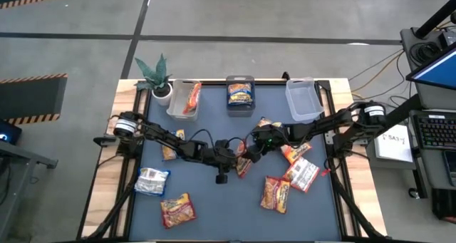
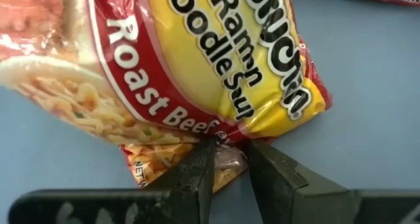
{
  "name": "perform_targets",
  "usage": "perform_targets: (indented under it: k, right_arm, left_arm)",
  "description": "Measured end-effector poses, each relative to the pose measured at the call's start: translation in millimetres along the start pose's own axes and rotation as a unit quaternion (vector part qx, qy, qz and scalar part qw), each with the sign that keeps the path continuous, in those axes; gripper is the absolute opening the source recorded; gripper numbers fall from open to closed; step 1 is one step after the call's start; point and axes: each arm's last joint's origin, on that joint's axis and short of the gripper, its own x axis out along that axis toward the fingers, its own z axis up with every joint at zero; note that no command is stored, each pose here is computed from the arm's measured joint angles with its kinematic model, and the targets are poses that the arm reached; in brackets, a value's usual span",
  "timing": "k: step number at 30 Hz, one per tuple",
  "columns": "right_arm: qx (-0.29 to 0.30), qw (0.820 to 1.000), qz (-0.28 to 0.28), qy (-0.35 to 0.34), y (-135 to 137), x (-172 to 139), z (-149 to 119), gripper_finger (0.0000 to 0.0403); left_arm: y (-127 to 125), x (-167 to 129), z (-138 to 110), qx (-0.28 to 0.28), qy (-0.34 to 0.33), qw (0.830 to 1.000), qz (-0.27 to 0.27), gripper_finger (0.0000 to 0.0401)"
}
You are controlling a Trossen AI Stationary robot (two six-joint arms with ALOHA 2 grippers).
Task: Sort Maruchan noodles
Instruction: Put the red noodle pack into the transparent bin
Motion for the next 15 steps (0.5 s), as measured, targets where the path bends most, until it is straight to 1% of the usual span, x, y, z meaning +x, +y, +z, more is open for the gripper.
perform_targets:
  k: [3, 7, 15]
  right_arm:
    - [-0.006, 1.0, 0.006, -0.006, -0.8, 4.3, 0.4, 0.0292]
    - [-0.01, 1.0, 0.0, 0.0, -6.8, 13.0, -2.2, 0.0266]
    - [-0.012, 1.0, -0.006, 0.009, -12.0, 19.8, -4.9, 0.0196]
  left_arm:
    - [0.2, 0.0, 0.4, -0.007, -0.003, 1.0, 0.004, 0.0077]
    - [0.2, 0.0, 1.3, -0.01, -0.007, 1.0, 0.005, 0.0077]
    - [0.2, 0.0, 2.0, -0.014, -0.011, 1.0, 0.006, 0.0077]
